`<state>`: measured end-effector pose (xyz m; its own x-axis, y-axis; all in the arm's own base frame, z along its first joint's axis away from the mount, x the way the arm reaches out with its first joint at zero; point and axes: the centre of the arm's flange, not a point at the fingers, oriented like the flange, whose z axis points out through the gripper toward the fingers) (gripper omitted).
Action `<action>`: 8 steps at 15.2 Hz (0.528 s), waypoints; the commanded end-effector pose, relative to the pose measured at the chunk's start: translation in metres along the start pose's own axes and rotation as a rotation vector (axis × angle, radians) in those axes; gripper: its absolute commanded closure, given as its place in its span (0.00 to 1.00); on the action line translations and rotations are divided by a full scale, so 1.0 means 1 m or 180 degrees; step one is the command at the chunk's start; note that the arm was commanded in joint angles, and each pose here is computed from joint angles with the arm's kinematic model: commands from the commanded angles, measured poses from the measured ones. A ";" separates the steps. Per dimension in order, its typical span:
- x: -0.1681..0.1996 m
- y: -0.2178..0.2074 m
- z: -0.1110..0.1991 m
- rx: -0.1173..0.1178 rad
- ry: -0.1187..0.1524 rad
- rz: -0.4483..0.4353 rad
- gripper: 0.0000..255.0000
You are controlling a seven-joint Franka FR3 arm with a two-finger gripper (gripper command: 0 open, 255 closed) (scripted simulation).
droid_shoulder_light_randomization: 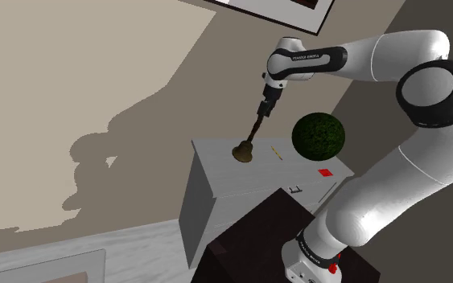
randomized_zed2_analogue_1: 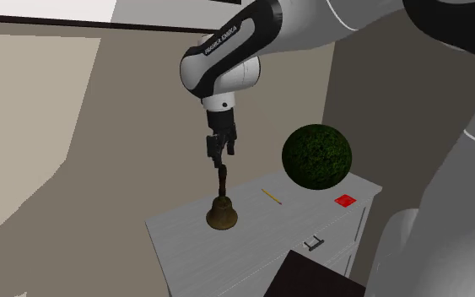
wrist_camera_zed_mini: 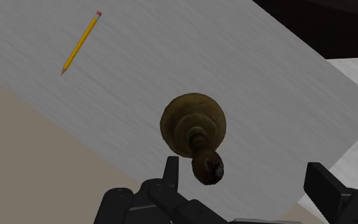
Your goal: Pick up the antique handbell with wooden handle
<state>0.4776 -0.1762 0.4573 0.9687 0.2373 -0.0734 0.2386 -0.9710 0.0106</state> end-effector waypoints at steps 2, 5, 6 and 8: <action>0.018 0.018 0.017 -0.0005 0.0029 -0.0079 0.00; 0.019 0.018 0.032 -0.0005 0.0029 -0.0079 0.00; 0.020 0.018 0.038 -0.0005 0.0029 -0.0079 0.00; 0.021 0.018 0.048 -0.0005 0.0029 -0.0079 0.00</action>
<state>0.4987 -0.1909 0.4125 0.9630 0.2614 -0.0651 0.2626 -0.9649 0.0100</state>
